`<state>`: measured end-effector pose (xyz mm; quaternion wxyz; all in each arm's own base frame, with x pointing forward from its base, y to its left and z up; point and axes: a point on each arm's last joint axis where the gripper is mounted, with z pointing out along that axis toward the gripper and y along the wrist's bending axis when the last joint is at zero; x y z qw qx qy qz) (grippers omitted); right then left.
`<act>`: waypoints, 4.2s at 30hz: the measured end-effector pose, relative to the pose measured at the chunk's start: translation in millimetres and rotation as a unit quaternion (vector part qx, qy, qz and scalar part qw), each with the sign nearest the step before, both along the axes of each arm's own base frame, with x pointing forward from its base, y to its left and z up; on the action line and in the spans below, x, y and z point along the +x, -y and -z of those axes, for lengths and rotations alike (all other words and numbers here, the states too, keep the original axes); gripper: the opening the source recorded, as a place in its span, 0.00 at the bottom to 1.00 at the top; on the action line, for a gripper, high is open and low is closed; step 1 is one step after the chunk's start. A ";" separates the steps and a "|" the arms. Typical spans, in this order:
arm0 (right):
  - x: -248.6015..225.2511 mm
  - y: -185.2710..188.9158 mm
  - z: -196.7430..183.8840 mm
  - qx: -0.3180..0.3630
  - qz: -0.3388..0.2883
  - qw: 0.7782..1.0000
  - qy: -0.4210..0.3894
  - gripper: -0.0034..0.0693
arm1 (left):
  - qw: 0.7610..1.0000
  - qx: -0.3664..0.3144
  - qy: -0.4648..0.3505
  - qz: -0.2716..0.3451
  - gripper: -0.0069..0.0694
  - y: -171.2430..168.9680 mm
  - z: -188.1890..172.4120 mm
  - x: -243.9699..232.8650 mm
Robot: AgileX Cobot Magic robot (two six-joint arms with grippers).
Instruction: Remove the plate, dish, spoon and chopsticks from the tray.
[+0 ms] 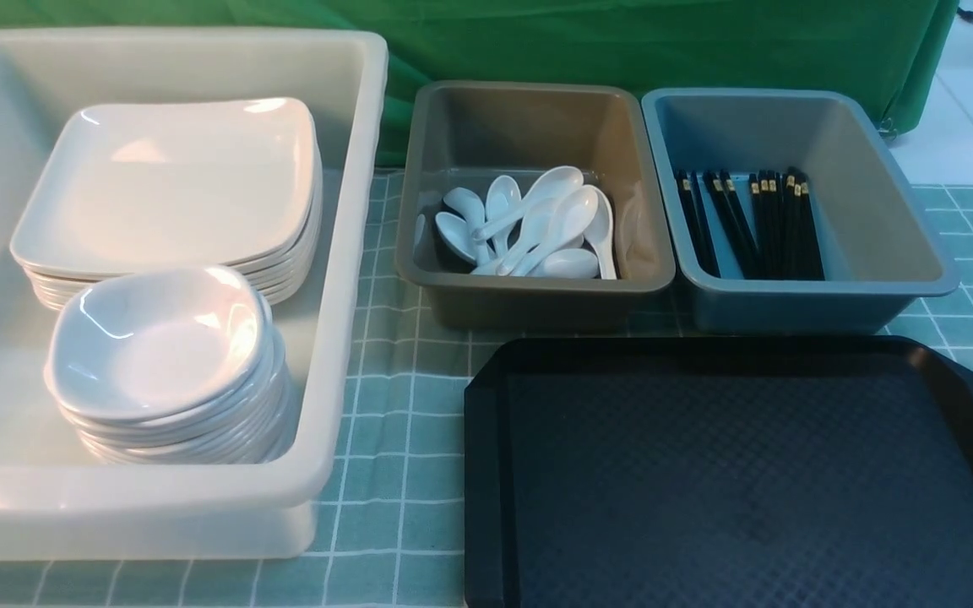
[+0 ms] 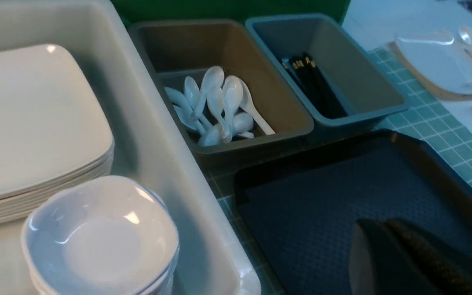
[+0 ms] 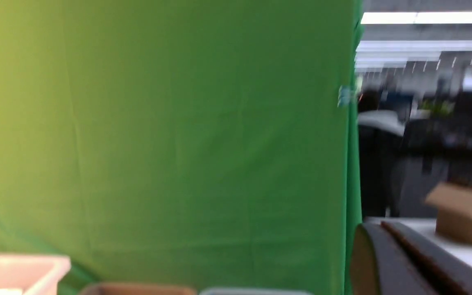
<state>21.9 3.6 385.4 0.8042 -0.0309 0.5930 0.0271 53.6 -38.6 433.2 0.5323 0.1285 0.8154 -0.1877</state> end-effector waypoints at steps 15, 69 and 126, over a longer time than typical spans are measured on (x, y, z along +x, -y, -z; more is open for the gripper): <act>-6.5 1.8 33.6 0.008 0.006 0.999 0.049 0.16 | 0.999 -0.033 0.018 -0.020 0.11 -4.4 112.8 -38.5; -6.7 1.8 33.4 0.008 0.006 0.999 0.050 0.32 | 0.968 0.044 0.110 -0.219 0.11 -35.9 245.8 1.8; 29.8 4.4 211.8 -0.119 0.035 0.944 -0.306 0.38 | 0.968 0.045 0.111 -0.219 0.11 -36.0 245.8 1.9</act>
